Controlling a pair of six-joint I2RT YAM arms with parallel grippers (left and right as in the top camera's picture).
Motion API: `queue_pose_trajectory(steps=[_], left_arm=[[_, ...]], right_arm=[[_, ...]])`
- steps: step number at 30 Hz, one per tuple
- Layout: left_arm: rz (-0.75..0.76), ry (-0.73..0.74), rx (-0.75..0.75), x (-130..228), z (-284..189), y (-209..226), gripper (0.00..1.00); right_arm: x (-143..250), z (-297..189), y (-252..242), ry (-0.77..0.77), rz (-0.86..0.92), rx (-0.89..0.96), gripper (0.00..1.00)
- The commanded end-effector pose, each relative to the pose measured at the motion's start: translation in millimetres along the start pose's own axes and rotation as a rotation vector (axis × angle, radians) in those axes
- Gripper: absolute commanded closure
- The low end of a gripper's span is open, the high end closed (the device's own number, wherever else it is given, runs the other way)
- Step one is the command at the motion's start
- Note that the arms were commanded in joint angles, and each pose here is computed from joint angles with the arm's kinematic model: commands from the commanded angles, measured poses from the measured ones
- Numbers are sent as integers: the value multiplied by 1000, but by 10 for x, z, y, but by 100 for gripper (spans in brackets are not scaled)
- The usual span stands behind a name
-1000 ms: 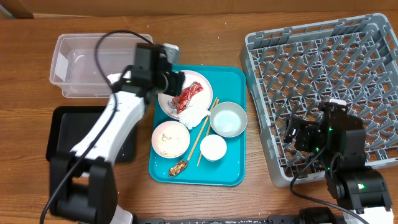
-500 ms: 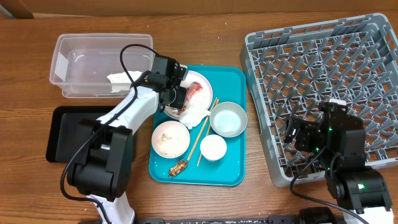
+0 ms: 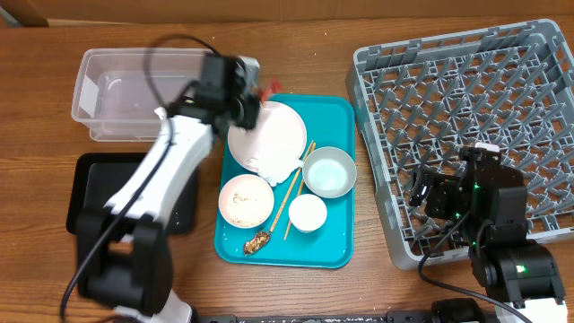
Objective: Sort waste into correct bins and load items into the dishwasher
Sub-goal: 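Drop the red wrapper into the clear bin with the left gripper, then pick remaining tissue off the plate with the left gripper, drop in bin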
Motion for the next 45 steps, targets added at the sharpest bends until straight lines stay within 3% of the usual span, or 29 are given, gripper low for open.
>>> queue_pose_trajectory(steps=[1,9,13,15,23,33,45], left_arm=[[-37,-139,-168,-379,-526,443,96],[-129,-88,-303,-173,-577,1057,94],[-147,-55,-310,-79,-494,1147,66],[-148,-46,-295,-59,-466,1119,57],[-105,-9,59,-19,-356,366,49],[82,197,197,489,51,-340,39],[226,420,289,1123,568,-865,41]], right_arm=[[-108,-68,42,-33,3,-15,0],[-108,-68,42,-33,3,-15,0],[-107,-68,41,-33,4,-15,0],[-107,-68,41,-33,3,-15,0],[-106,-68,41,-32,3,-15,0],[-107,-68,41,-33,3,-15,0],[-106,-68,41,-32,4,-15,0]])
Point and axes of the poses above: each gripper's point midway between its finger pads, its own z axis out along the fingers, its own y axis along the line the jaws close on, x = y × z, the point moved 1 cm from there along -z, back along the fingers, and after that the axes turned 5 degrees about z, right-handed, at the moved point
